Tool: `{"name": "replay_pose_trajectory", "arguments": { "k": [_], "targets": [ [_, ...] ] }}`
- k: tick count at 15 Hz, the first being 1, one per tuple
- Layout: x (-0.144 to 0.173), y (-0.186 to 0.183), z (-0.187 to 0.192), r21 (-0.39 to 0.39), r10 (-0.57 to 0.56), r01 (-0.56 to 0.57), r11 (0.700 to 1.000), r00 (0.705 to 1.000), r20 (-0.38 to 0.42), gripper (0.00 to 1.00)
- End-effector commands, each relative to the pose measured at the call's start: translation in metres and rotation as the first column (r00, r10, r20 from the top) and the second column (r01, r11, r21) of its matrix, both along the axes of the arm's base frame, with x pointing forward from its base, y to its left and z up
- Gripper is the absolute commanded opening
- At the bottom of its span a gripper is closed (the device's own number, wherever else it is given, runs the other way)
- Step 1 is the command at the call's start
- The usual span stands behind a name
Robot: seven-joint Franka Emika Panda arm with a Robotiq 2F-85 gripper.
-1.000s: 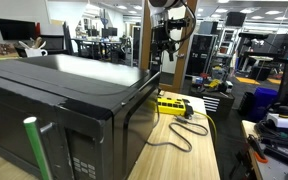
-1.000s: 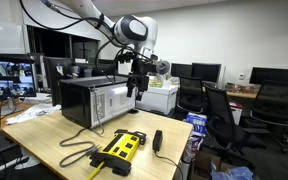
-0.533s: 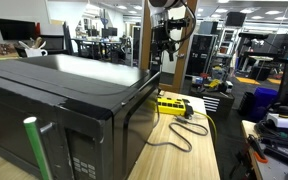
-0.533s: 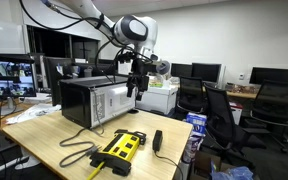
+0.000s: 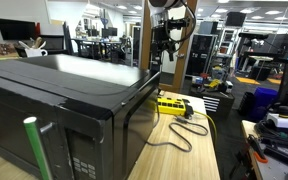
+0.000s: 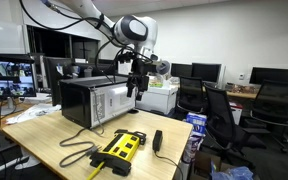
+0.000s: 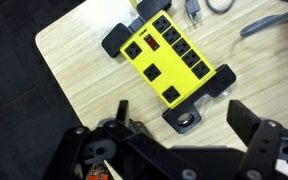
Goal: Pick up the black plug and plug it into the middle socket on the right side of the yellow extension cable
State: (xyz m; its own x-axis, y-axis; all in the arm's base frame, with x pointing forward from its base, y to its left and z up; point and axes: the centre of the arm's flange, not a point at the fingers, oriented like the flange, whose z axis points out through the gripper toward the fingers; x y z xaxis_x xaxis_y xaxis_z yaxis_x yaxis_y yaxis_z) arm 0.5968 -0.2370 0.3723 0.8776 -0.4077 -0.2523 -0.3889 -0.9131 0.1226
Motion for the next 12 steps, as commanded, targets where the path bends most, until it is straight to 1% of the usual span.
{"name": "replay_pose_trajectory", "arguments": {
  "k": [1,12],
  "targets": [
    [0.0,0.0,0.0,0.0,0.0,0.0,1.0,1.0,0.0,1.0],
    [0.0013,-0.0025,-0.0009,-0.002,-0.001,0.001,1.0,1.0,-0.006,1.0]
  ]
}}
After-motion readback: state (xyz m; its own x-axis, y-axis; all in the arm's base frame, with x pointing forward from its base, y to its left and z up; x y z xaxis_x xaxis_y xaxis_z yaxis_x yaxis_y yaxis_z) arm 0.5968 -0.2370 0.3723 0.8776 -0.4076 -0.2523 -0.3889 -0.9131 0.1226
